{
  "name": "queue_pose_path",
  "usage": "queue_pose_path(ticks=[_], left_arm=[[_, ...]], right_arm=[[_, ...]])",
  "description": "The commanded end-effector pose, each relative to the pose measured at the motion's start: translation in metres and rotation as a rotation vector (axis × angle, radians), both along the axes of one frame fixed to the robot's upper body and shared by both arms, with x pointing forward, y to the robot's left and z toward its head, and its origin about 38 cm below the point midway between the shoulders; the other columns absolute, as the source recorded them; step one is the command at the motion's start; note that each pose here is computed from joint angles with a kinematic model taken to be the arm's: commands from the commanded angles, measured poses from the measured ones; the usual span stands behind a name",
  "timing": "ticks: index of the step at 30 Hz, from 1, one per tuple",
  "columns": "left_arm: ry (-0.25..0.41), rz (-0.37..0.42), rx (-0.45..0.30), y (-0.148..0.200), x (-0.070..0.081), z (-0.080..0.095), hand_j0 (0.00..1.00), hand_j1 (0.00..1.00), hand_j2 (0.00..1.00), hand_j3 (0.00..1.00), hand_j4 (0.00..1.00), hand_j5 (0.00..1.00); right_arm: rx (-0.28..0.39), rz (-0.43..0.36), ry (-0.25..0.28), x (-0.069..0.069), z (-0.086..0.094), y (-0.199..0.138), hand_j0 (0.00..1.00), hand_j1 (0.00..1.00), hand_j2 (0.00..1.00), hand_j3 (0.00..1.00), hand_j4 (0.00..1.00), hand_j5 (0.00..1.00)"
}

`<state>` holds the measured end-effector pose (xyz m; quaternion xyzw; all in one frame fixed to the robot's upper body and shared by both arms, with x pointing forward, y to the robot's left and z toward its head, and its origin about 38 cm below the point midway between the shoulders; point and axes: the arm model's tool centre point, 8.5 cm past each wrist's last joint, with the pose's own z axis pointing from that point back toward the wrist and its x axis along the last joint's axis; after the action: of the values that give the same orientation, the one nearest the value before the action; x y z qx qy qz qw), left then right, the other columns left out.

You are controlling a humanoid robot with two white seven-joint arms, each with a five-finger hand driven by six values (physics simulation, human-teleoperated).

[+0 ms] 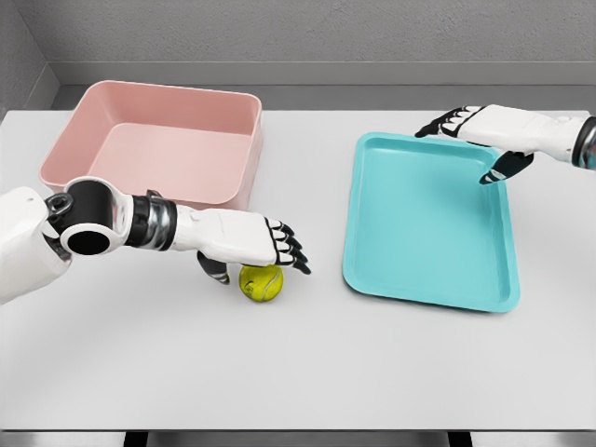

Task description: Put the tennis from the blue tray into the pink basket with both arms

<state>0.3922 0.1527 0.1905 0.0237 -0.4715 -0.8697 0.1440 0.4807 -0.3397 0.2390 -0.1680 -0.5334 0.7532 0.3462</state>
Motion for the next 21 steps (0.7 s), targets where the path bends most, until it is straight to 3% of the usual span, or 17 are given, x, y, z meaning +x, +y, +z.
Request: queue_pose_path(ticks=[1, 21], left_arm=[[0.002, 0.002, -0.003, -0.001, 0.000, 0.000, 1.00, 1.00, 1.00, 1.00, 1.00, 1.00], [0.022, 0.007, 0.002, -0.003, -0.001, -0.012, 1.00, 1.00, 1.00, 1.00, 1.00, 1.00]], right_arm=[[0.004, -0.006, 0.000, 0.000, 0.001, -0.002, 1.00, 1.00, 1.00, 1.00, 1.00, 1.00], [-0.005, -0.017, -0.002, -0.001, 0.003, -0.009, 1.00, 1.00, 1.00, 1.00, 1.00, 1.00]])
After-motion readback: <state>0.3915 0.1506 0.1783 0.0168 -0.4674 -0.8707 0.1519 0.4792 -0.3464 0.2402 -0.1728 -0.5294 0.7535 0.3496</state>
